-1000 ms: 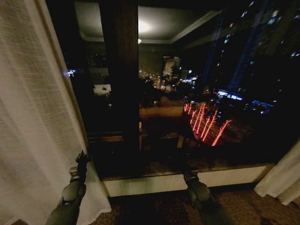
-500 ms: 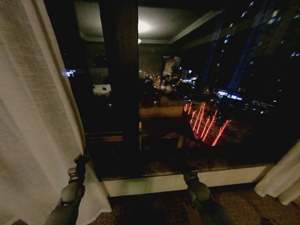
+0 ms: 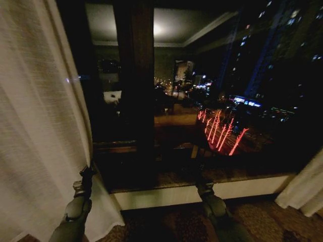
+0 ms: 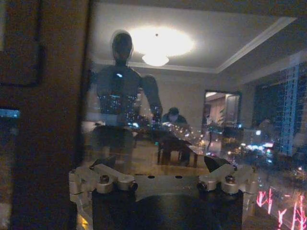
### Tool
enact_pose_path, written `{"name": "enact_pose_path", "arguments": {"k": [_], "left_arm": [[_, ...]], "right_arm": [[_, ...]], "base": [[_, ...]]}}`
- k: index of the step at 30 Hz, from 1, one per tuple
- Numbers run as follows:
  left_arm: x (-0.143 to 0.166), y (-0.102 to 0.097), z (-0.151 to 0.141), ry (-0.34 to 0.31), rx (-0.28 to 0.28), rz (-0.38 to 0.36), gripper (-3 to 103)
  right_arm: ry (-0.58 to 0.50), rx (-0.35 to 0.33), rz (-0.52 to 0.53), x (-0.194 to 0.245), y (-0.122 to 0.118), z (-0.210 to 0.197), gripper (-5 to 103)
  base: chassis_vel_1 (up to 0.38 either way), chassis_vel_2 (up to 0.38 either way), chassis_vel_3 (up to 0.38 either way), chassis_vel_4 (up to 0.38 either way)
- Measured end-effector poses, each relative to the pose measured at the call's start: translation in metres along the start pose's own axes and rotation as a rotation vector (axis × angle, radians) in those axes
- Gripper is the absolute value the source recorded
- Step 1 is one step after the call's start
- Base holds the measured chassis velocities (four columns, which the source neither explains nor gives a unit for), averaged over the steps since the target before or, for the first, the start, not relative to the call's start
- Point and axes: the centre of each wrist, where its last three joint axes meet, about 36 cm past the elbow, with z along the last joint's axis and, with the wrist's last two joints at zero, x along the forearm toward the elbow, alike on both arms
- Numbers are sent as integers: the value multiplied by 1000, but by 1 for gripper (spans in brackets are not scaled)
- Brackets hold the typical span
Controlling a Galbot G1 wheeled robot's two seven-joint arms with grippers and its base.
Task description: Open the curtains by pulling them apart, changing their state from closed to fully open.
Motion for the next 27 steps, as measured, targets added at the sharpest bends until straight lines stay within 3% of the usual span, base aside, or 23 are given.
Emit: {"name": "enact_pose_path", "arguments": {"k": [27], "left_arm": [[10, 5, 4, -5, -2, -11, 0]], "right_arm": [[0, 0, 0, 0, 0, 0, 100]], "base": [[369, 304, -375, -297]]}}
